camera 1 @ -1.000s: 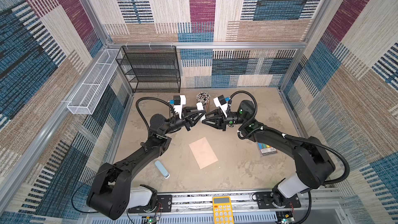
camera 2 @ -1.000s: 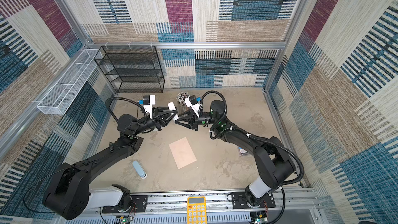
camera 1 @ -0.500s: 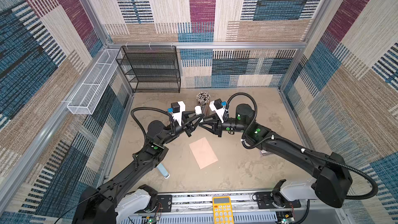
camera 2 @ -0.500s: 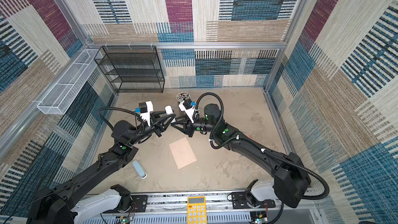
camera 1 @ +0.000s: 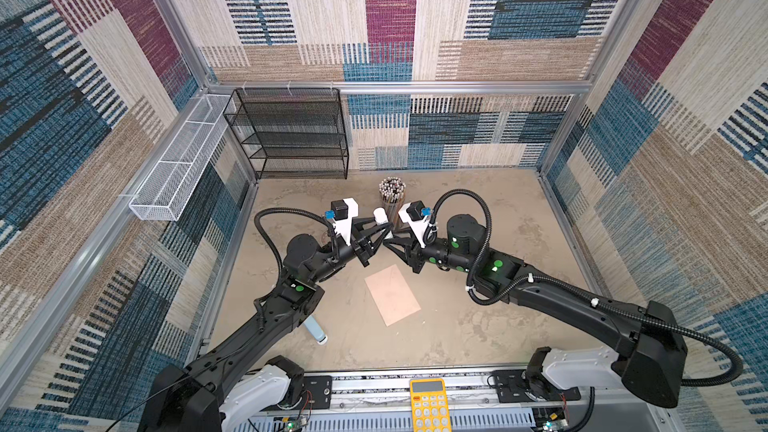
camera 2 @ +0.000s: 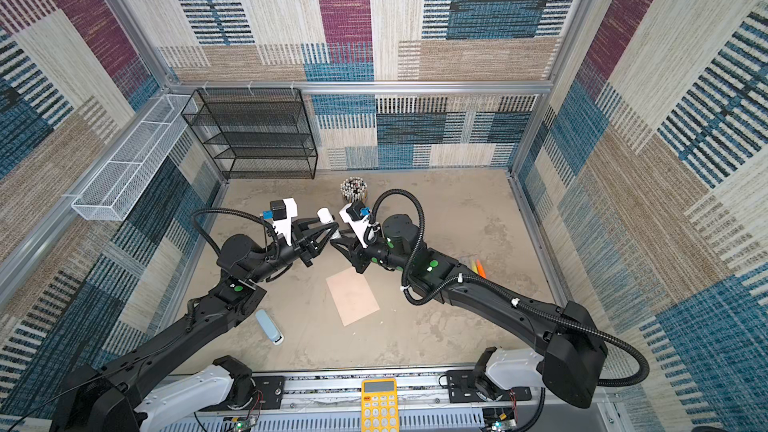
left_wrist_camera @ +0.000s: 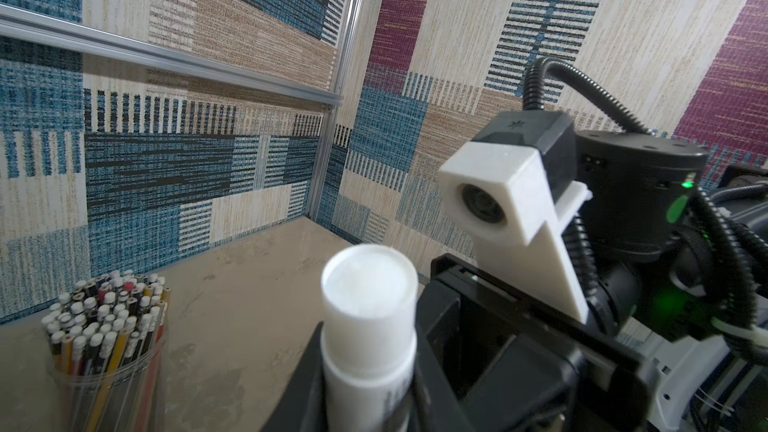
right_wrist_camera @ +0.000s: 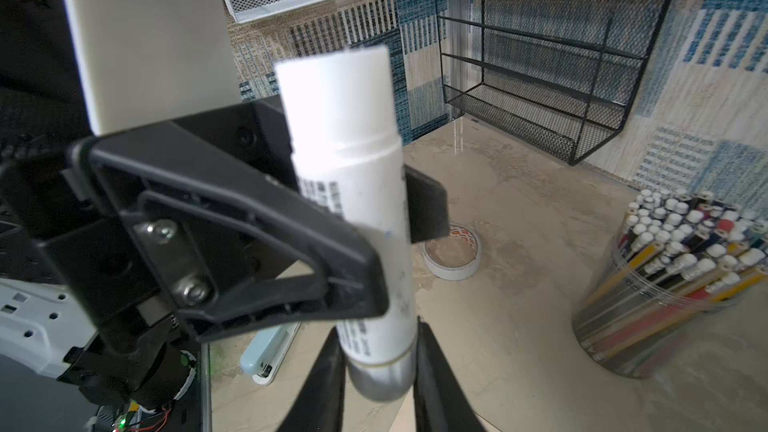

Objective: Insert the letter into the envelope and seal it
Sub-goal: 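Open the right gripper and draw it back from the glue stick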

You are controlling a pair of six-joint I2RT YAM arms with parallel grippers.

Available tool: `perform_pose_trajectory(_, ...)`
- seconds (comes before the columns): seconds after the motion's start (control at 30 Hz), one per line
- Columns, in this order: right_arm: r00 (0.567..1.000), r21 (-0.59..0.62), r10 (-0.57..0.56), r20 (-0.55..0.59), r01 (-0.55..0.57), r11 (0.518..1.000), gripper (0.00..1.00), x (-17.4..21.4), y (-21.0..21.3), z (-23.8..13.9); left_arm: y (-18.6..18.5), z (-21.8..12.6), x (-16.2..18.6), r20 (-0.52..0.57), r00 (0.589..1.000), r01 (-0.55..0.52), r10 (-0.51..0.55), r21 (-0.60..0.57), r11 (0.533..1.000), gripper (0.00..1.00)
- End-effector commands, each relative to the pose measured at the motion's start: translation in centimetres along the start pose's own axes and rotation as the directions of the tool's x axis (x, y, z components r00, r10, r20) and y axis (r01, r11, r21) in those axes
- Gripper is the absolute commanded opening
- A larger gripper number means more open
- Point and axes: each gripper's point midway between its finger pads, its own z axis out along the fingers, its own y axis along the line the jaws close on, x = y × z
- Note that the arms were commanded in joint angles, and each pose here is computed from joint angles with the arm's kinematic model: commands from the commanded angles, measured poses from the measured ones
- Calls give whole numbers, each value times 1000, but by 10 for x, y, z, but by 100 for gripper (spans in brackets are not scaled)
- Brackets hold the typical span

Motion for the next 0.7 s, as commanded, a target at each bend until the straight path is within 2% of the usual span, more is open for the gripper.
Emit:
perform_pose_trajectory(0.0,958,158,-94,269,53,986,16,-69,-18,-16,22,-3,38,-130,991,23,-36,-98,995,0)
perform_pose_trajectory(0.2,959,192,-145,242,99,976,23,-58,-22,-13,24,0,31,-118,993,4,-16,-105,994,0)
perform_pose_trajectory(0.5,940,190,-295,170,262,946,47,-35,-18,-23,33,8,10,-64,998,-7,-1,-124,992,0)
perform_pose_trajectory(0.6,934,156,-316,166,291,944,52,-26,-18,-31,40,7,6,-45,999,18,-24,-133,991,0)
perform_pose_trajectory(0.67,941,85,-288,176,277,957,53,-19,-19,-35,38,8,-6,0,1000,21,-21,-105,994,0)
